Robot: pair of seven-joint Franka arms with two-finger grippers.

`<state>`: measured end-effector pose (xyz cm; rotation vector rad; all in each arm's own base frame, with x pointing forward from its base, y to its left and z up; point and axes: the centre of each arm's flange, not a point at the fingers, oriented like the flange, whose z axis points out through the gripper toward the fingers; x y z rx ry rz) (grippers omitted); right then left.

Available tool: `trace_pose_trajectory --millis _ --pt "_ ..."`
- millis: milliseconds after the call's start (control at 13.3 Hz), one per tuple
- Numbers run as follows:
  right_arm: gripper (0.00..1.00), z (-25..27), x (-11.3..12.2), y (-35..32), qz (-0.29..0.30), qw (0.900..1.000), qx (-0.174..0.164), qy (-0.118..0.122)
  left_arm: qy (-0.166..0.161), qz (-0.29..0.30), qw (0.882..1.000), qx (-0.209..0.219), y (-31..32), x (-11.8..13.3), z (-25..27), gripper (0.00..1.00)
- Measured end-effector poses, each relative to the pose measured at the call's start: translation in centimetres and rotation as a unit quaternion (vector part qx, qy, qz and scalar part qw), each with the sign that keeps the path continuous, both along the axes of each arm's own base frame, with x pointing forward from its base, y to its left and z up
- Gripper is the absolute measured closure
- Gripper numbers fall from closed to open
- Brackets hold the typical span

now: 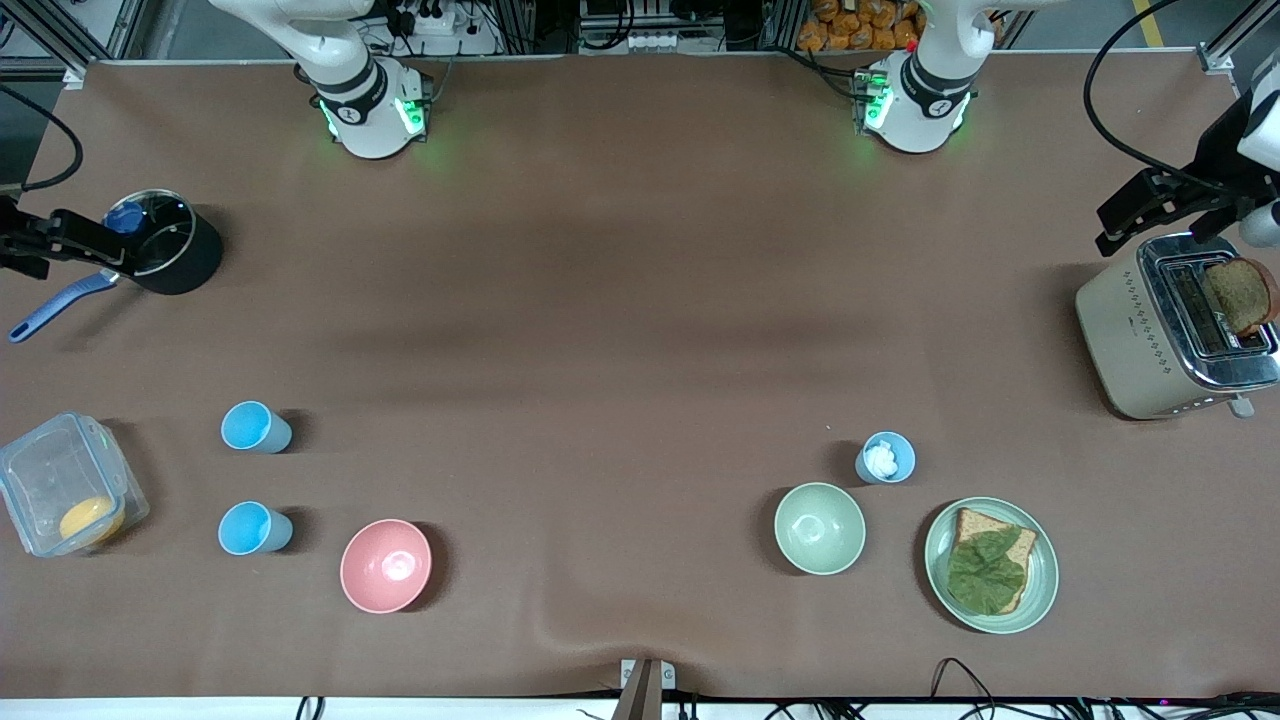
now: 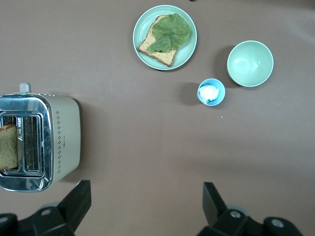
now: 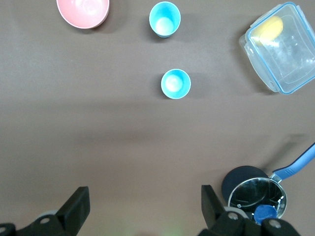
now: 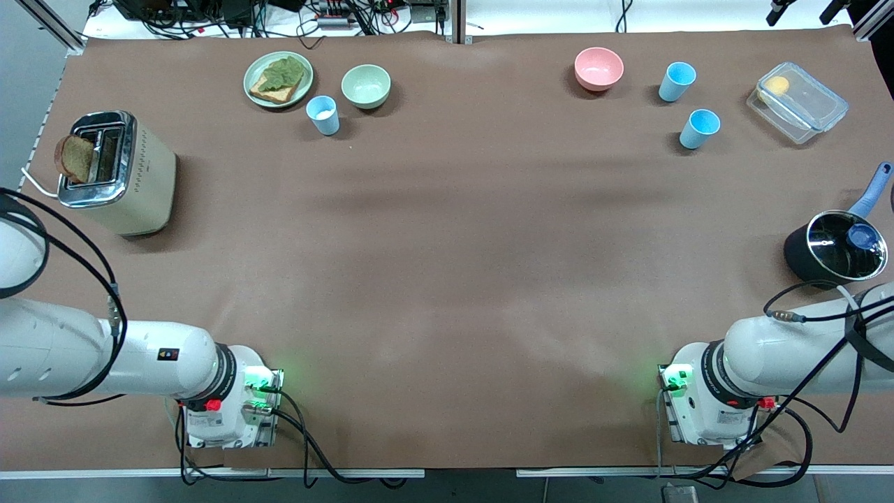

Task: Stack blue cups with both arms
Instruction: 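Reach the left gripper to the tissue cup while the right gripper reaches the blue cup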

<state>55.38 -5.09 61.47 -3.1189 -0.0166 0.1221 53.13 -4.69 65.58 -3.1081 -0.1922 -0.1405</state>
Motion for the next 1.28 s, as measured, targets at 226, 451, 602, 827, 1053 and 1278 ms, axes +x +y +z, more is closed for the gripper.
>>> trace_pose_trajectory --millis 226,451,602,827,1053,1278 --pt "0.0 -0.1 -0.9 0.1 0.0 1.0 0.001 0.002 0.015 0.0 1.0 0.001 0.0 0.3 -0.9 0.0" --pt "0.0 -0.1 -1.0 0.1 0.0 1.0 0.001 0.0 0.047 -0.001 0.999 0.001 -0.2 2.1 -4.3 0.0" --pt "0.0 -0.2 -0.8 0.3 0.002 1.0 0.001 0.0 0.064 -0.015 0.998 -0.017 -1.1 4.4 -8.1 0.0" --pt "0.0 -2.8 0.4 0.3 0.003 1.0 0.002 0.023 0.069 -0.034 0.997 -0.024 -3.1 8.3 -15.2 0.0" --pt "0.0 -6.9 2.0 -0.4 0.001 0.998 -0.009 0.059 0.085 -0.033 0.996 -0.025 -3.5 10.9 -22.3 0.0" --pt "0.0 -14.3 3.7 -5.3 -0.032 0.993 -0.028 0.114 0.099 -0.029 0.994 -0.025 -3.2 12.3 -27.3 0.0"
